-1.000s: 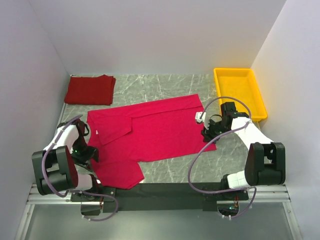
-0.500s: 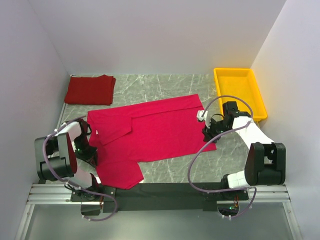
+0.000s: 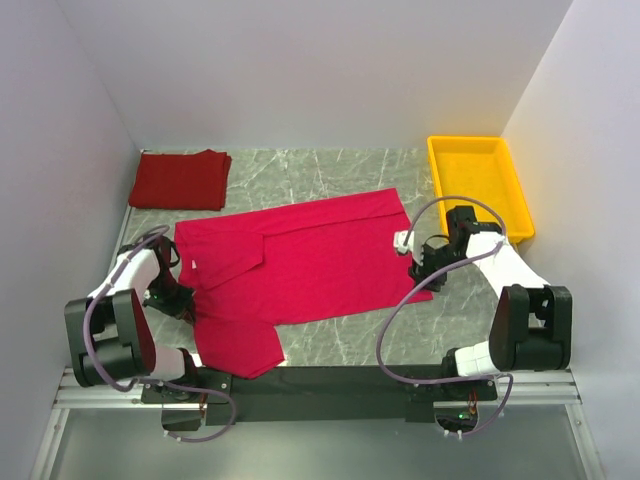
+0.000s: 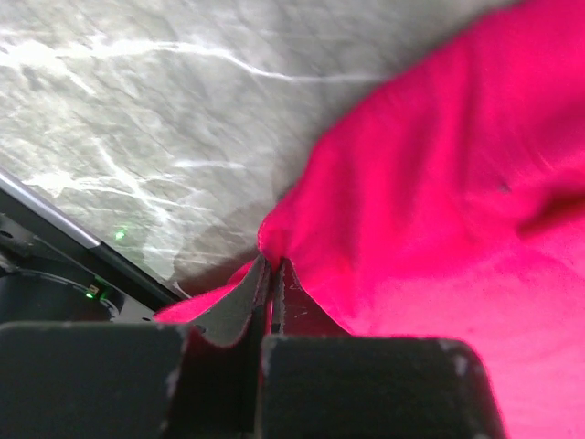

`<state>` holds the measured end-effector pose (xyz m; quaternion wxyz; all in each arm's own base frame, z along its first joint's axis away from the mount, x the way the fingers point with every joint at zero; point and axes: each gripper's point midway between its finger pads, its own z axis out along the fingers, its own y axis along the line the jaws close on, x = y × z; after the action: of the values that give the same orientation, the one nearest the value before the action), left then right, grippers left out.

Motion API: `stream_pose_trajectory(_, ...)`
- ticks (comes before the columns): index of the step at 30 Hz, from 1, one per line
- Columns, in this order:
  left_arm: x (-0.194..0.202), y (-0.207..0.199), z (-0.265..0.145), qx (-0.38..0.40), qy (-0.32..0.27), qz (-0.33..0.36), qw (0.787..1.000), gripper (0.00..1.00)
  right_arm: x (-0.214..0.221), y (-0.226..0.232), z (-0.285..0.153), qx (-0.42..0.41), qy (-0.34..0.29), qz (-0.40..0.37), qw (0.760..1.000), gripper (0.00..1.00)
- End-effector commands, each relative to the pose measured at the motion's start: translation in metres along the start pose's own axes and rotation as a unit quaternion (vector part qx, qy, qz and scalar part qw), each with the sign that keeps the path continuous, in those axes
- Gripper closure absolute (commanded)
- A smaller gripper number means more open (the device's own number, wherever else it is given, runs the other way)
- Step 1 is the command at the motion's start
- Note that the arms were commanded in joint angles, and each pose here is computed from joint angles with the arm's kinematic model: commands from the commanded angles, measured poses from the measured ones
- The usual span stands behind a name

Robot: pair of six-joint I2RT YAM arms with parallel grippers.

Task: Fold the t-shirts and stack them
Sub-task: Fold the tshirt

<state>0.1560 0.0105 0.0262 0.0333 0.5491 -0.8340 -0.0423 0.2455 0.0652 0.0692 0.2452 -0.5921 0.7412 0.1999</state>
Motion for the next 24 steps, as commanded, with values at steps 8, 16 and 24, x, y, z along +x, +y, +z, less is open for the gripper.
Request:
stream_pose_trajectory(8,0.008,-0.016,-0.014,0.067,0.010,0.012,0.998,0.99,0.062,0.019,0.006,-0.034,0.121,-0.036,0.991,0.48)
stream_pose_trajectory(16,0.013,-0.015,-0.014,0.078,0.015,0.014,0.997,0.99,0.076,0.009,0.016,-0.015,0.152,-0.033,0.988,0.50)
stream_pose_trajectory(24,0.016,-0.015,-0.013,0.084,0.019,0.012,0.996,0.99,0.071,0.006,0.025,-0.015,0.147,-0.025,0.989,0.60)
